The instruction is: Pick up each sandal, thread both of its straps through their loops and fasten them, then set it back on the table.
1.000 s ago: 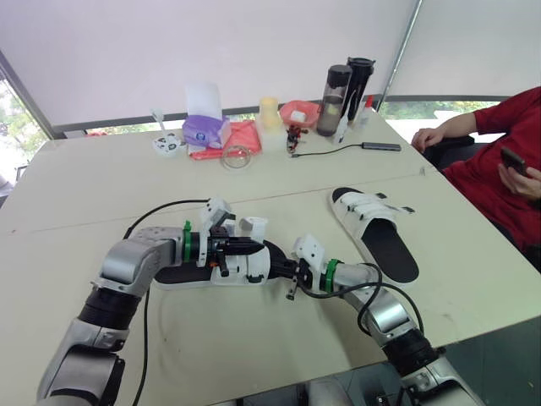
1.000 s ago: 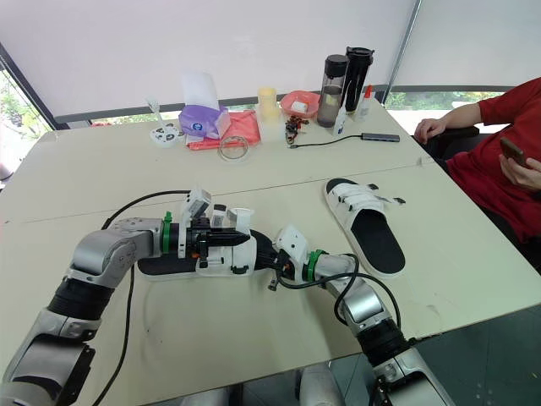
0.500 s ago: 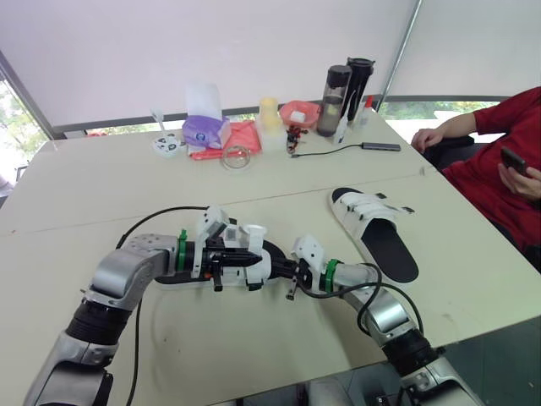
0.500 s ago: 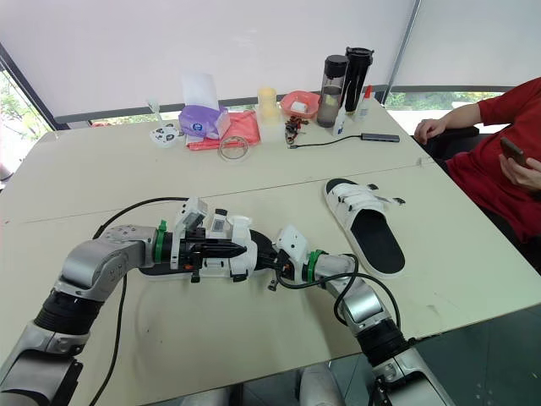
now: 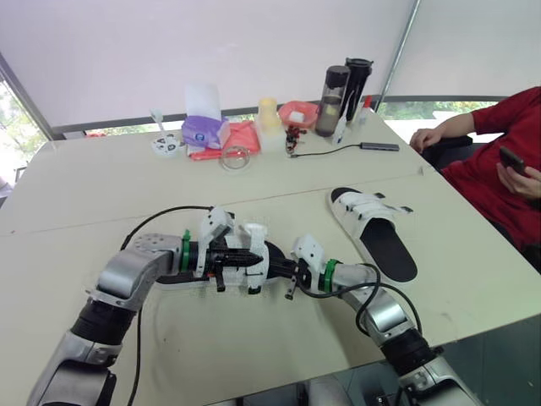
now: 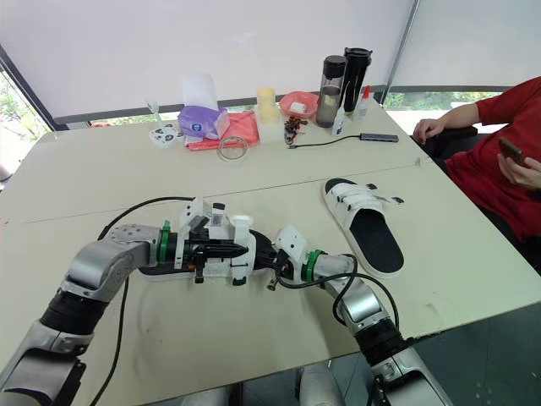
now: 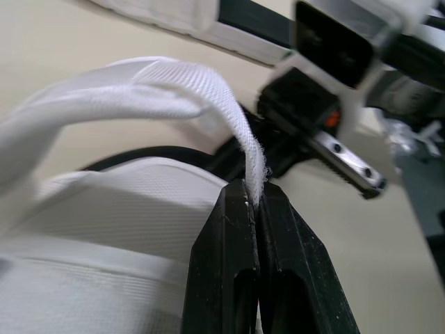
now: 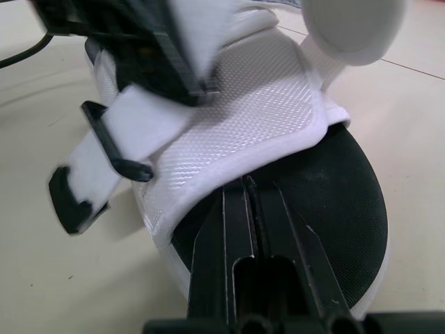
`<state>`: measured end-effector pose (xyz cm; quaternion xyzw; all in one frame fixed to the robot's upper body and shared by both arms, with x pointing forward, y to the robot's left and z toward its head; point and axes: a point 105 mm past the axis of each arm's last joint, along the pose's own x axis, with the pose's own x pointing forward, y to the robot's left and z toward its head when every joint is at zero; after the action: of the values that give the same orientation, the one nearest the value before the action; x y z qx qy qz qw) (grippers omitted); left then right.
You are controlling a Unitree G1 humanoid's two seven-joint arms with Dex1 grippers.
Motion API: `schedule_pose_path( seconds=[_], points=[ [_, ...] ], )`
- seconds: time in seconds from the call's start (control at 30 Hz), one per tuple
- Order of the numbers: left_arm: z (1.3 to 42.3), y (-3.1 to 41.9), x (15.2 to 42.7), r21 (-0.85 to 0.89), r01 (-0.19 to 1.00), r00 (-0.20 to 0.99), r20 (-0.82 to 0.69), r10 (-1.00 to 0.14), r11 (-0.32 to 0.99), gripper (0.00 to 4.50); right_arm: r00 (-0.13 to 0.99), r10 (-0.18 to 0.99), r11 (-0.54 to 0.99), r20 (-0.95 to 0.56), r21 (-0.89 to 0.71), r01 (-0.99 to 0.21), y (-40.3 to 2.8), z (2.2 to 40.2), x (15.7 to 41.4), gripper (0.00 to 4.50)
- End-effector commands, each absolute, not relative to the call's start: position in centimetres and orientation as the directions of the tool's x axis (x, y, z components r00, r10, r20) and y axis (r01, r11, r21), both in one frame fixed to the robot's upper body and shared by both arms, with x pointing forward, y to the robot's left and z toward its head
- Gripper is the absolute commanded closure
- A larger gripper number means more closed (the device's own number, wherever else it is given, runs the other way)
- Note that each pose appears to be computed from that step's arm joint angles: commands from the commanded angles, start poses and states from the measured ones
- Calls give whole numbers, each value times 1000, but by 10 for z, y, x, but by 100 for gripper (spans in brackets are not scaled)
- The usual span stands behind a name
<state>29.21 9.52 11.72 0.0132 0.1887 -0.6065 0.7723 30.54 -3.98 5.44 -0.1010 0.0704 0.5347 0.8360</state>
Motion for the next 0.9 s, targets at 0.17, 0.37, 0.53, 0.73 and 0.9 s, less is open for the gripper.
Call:
schedule_pose_path(
  seconds=[0.17,0.37,0.53,0.73,0.9],
  points=[
    [120,97,290,-220,939,193,-303,-933,266,392,381,780,457,-496,36,-889,-63,-24,285,450],
    [122,106,295,-226,923,238,-302,-923,312,117,377,780,453,-499,34,-891,-63,-24,285,450],
    [133,121,287,-267,907,257,-265,-929,327,5,373,780,448,-502,33,-893,-63,-25,284,450],
    [151,130,249,-316,919,155,-264,-952,237,5,364,782,441,-505,36,-897,-61,-27,283,450],
    [150,144,231,-343,907,143,-297,-944,245,5,360,784,436,-505,35,-899,-61,-27,283,450]
  ],
)
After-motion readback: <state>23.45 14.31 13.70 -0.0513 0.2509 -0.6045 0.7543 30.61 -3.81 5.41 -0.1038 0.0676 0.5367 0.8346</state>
